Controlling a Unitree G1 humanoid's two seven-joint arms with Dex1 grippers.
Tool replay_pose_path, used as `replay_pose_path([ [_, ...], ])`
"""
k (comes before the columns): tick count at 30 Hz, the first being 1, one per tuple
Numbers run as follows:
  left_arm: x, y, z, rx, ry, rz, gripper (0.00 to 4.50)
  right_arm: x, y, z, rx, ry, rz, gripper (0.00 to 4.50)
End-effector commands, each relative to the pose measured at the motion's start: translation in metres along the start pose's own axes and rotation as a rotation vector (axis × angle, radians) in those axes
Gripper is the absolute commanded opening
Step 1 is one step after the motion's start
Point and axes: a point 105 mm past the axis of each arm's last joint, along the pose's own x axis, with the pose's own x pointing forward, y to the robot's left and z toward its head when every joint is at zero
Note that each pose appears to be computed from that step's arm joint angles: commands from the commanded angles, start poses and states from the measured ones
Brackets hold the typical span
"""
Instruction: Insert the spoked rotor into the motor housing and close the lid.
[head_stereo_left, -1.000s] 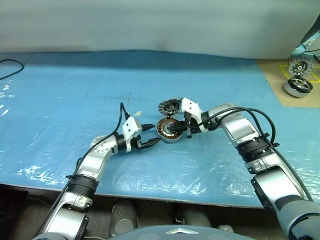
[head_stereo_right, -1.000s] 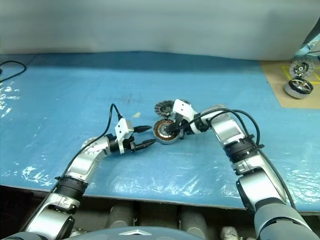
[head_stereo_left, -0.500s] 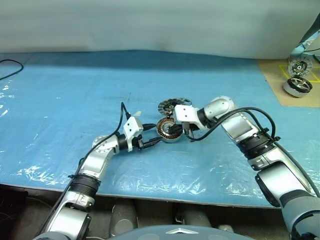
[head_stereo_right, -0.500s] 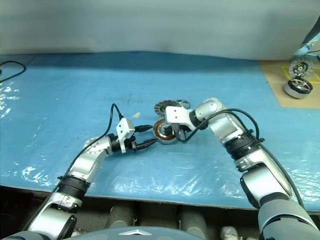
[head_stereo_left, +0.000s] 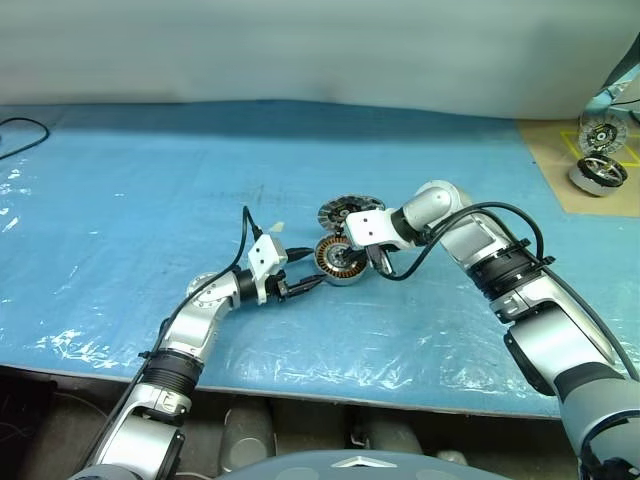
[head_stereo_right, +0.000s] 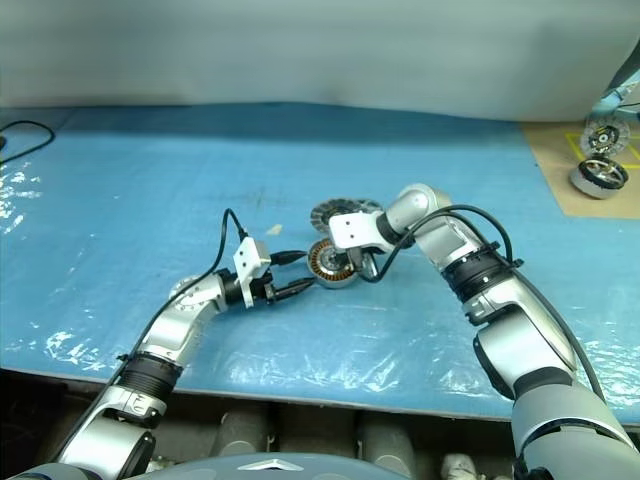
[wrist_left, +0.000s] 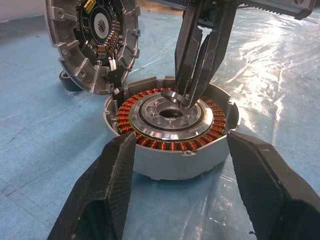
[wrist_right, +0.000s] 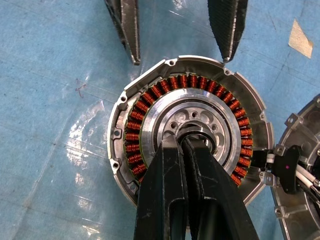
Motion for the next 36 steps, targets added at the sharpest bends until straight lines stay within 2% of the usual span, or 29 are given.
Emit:
replay_pose_path([
  [1,0.001,-0.001,0.009,0.025,-0.027,-0.001,3.02,-0.003,-0.001,0.001,-0.061,0.024,0.028,0.06],
  [3,0.001,-0.001,0.009,0.025,-0.027,0.001,3.02,-0.003,-0.001,0.002,-0.078,0.021,0.032,0.06],
  [6,0.0,-0.002,0.009,0.025,-0.026,0.005,3.02,-0.003,-0.001,0.003,-0.094,0.018,0.036,0.66],
  [11,0.0,-0.002,0.009,0.024,-0.028,0.008,3.02,-0.006,-0.005,0.009,-0.086,0.001,0.018,2.31],
  [22,0.0,-0.003,0.013,0.023,-0.031,0.004,3.02,-0.027,-0.007,0.044,-0.014,-0.191,0.016,2.31],
  [27,-0.001,-0.003,0.014,0.019,-0.034,0.006,3.02,-0.029,-0.004,0.037,0.078,-0.236,-0.032,0.67],
  [29,-0.002,-0.002,0.015,0.016,-0.037,0.017,3.02,-0.026,-0.006,0.025,0.215,-0.284,-0.127,0.05],
  [36,-0.009,0.002,0.016,0.017,-0.031,0.025,3.02,-0.019,0.0,0.008,0.546,-0.446,-0.272,0.05],
])
